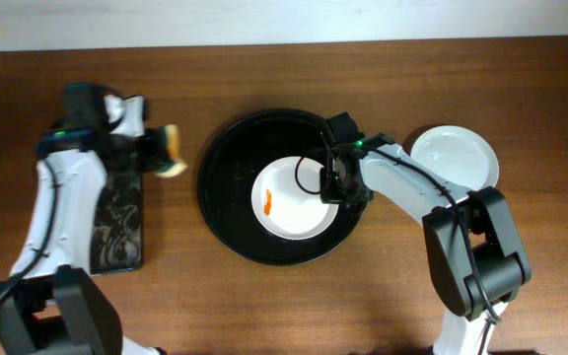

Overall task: Clean dirty plates on tray and stack at the side
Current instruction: 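Scrub the last plate with the sponge in the left gripper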

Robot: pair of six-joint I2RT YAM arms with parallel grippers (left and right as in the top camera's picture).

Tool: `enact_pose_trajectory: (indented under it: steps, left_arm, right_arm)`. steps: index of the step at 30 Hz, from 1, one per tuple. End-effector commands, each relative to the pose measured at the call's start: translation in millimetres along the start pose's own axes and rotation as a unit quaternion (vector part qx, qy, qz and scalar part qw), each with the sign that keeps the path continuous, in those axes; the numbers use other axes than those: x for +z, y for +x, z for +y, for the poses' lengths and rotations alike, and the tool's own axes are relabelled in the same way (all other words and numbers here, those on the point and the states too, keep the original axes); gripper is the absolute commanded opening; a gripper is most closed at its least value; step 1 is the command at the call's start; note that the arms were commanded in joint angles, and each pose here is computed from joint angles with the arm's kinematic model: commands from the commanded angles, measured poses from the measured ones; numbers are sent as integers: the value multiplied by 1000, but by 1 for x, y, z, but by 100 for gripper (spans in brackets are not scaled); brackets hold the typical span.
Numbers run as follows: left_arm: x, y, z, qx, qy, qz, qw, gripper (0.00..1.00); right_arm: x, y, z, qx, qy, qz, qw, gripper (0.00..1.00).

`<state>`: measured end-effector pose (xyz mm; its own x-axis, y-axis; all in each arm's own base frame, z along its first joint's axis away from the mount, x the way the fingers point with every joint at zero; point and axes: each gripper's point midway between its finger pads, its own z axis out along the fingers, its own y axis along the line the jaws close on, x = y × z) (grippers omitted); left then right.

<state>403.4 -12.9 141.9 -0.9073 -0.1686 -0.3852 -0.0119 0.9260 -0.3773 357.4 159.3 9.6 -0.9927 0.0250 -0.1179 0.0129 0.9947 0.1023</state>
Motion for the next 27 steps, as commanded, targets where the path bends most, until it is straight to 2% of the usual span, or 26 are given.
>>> enact_pose_trajectory:
  steps: [1, 3, 5, 10, 13, 15, 17, 19, 23, 27]
  left_arm:
    - [17, 8, -102, 107, 106, 6, 988, 0]
    - [46, 31, -147, 142, 107, 33, 984, 0]
    - [92, 65, -165, 117, 78, 91, 986, 0]
    - [161, 121, -162, 55, 31, 178, 982, 0]
    - [172, 138, -158, 44, -3, 196, 980, 0]
    - [170, 142, -137, 44, -62, 196, 978, 0]
    - [169, 125, -107, 57, -143, 156, 976, 0]
    - [165, 118, -91, 75, -186, 140, 970, 0]
    - [155, 103, -66, 121, -263, 112, 951, 0]
    - [142, 85, -70, 138, -283, 101, 944, 0]
  right_arm:
    - [1, -7, -16, 8, 33, -10, 999, 4]
    - [1, -6, -16, 8, 34, -8, 999, 4]
    - [1, -6, -16, 8, 34, -8, 999, 4]
    - [1, -5, -17, 8, 34, -6, 999, 4]
    - [1, -5, -17, 8, 34, -6, 999, 4]
    - [1, -4, -17, 8, 35, -4, 999, 4]
    - [1, -4, -17, 8, 35, -4, 999, 4]
    - [1, -3, -17, 8, 36, -2, 999, 4]
    - [0, -1, -18, 8, 38, 2, 999, 4]
    - [0, 1, -19, 9, 40, 5, 999, 4]
